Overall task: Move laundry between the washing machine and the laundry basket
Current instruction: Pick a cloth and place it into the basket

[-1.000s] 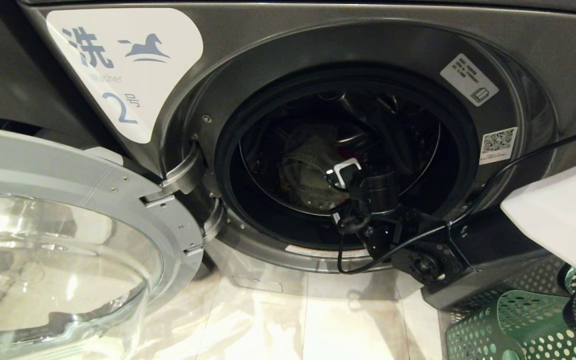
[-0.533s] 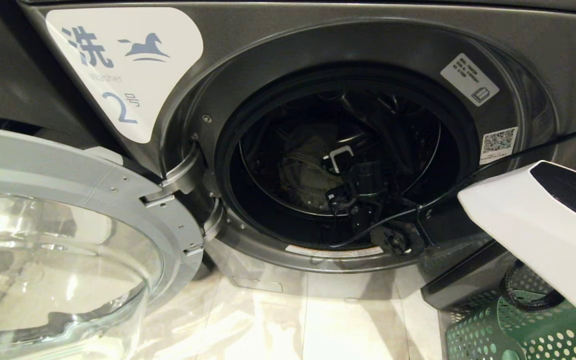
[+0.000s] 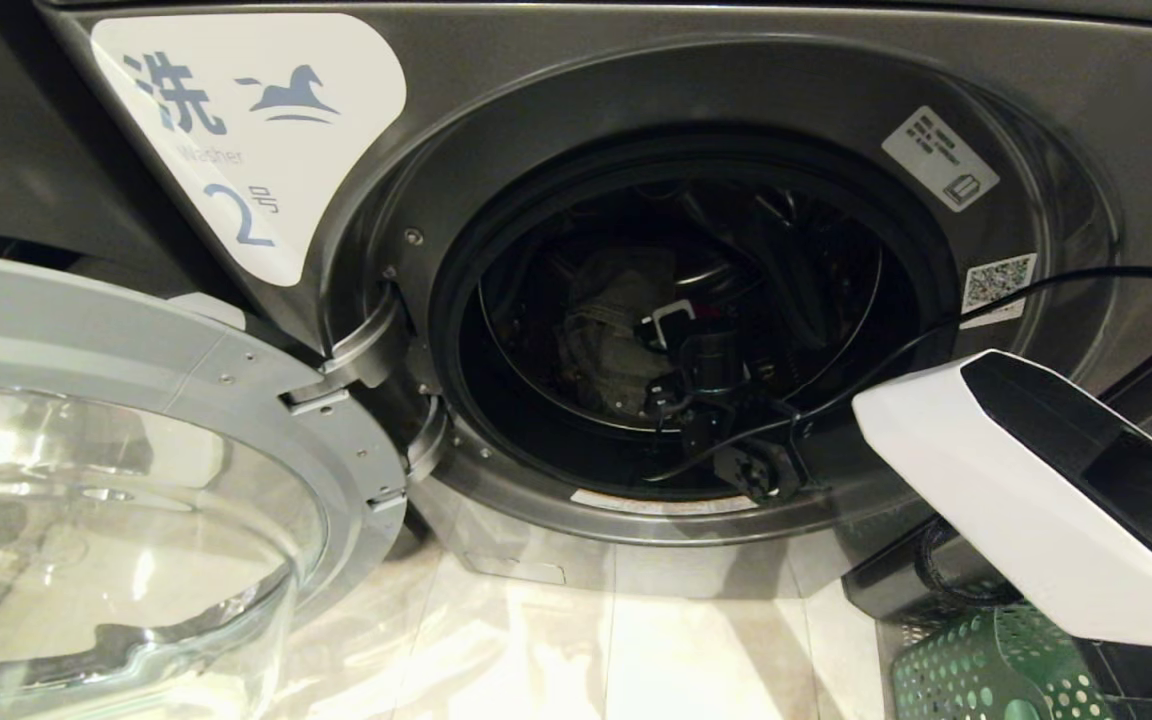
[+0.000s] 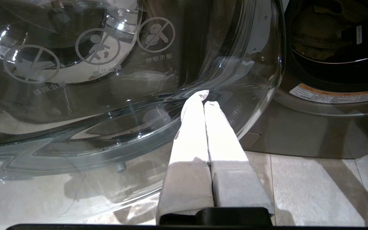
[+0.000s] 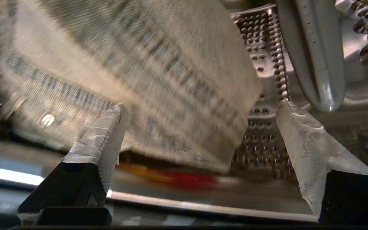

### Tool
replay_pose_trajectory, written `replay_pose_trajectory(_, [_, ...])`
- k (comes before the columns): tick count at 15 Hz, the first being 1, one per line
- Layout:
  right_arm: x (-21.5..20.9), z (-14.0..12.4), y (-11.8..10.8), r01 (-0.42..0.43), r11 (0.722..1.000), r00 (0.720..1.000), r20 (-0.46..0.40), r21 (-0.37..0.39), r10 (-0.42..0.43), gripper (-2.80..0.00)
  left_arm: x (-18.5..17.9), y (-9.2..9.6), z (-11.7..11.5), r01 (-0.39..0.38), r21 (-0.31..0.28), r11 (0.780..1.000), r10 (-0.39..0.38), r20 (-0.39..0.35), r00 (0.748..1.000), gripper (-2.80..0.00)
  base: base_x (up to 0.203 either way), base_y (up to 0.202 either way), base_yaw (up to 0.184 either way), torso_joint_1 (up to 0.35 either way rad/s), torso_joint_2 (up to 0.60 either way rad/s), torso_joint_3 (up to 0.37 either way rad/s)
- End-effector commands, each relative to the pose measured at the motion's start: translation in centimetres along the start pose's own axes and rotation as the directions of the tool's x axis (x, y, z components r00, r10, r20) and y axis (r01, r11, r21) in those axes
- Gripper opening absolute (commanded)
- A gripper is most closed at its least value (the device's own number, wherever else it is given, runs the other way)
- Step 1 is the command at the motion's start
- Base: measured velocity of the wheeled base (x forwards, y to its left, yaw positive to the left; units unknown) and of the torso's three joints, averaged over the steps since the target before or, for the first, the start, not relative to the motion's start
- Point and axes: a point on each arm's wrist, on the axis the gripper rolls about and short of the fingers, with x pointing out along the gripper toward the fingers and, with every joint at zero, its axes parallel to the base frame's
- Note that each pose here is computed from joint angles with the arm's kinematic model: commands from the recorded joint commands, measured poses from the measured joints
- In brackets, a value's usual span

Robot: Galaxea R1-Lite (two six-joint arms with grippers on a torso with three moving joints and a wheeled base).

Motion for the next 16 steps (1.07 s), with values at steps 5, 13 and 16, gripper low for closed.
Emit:
replay_pose_trajectory(5, [3.7,-1.1,1.2,0.033,0.999,0.998,0.047,-0.031,-0.031,0.00,0.2,0.0,-1.1,-0.001,0.000,1.000,0.001,-0.040,0.999,-2.80,0.000,0.000,0.000,0.000,0.00,0.000])
replay_pose_trajectory(13, [4.9,-2.1,1.1,-0.019,0.999,1.000,0.021,0.033,0.018,0.00,0.2,0.0,-1.1,-0.003,0.000,1.000,0.003,-0.040,0.999,-2.80,0.000,0.000,0.000,0.000,0.00,0.000])
replay_pose_trajectory(16, [5.9,-3.5,0.6,-0.011,0.994,0.999,-0.029,0.105,0.014,0.00,0.2,0.0,-1.1,-0.002,0.000,1.000,0.002,-0.040,0.999,-2.80,0.000,0.000,0.000,0.000,0.00,0.000])
